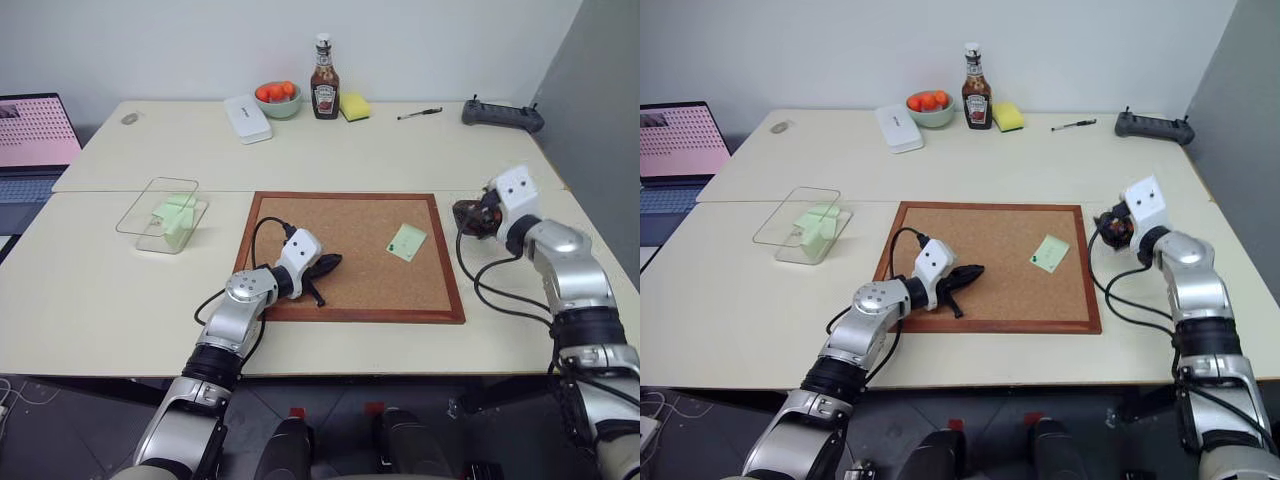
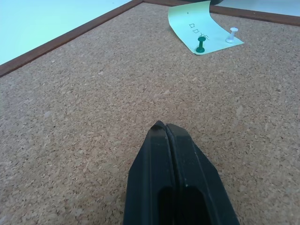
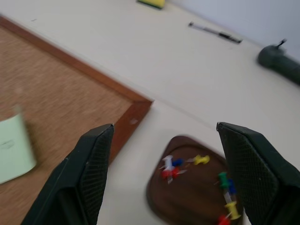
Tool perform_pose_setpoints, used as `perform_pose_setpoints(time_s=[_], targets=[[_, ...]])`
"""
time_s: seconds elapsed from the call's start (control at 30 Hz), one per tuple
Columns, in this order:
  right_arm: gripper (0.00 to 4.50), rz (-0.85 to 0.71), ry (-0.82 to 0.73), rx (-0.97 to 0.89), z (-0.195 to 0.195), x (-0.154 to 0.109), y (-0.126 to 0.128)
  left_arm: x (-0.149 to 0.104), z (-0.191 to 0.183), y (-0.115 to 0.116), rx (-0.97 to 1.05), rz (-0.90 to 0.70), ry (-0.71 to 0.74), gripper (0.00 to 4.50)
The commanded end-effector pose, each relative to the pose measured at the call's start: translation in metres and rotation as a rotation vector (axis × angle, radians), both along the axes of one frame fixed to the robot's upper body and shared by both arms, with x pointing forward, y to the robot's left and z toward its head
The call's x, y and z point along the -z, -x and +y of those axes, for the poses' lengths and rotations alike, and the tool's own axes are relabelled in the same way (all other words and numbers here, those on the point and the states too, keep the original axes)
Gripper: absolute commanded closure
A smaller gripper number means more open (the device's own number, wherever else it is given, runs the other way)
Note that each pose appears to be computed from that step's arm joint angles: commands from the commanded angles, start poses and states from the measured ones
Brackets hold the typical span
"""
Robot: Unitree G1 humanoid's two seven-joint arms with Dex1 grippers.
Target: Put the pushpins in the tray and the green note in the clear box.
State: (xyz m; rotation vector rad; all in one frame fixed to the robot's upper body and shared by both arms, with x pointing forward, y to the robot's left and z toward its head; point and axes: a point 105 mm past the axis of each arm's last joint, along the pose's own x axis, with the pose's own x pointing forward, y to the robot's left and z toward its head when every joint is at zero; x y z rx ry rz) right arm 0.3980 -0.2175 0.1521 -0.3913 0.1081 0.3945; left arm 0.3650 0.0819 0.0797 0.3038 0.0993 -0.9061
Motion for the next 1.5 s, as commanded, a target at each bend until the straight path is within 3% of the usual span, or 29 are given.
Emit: perform_pose_setpoints(time_s=[0.03,0.23,0.5,0.83,1.1,1.5], targets=[[0.78,0.042,-0.062,-0.193,0.046,0.009,0.031,0.016,-0.003,0.006,0.012,0.046,-0.028,4.5],[0.78,0.095,-0.071,-0.238,0.071,0.027,0.041,0.017,-0.003,0.006,0.014,0.047,-0.032,4.5],[0.78,0.106,-0.073,-0.249,0.084,0.034,0.035,0.017,-0.002,0.006,0.012,0.047,-0.034,4.5],[2.64,0.132,-0.048,-0.231,0.08,0.045,0.032,0.018,0.0,0.006,0.01,0.046,-0.037,4.5],[4.46,0.132,-0.058,-0.244,0.082,0.045,0.033,0.018,0.0,0.006,0.011,0.045,-0.04,4.5],[4.49,0.093,-0.121,-0.3,0.086,0.032,0.041,0.02,0.001,0.007,0.017,0.043,-0.051,4.5]])
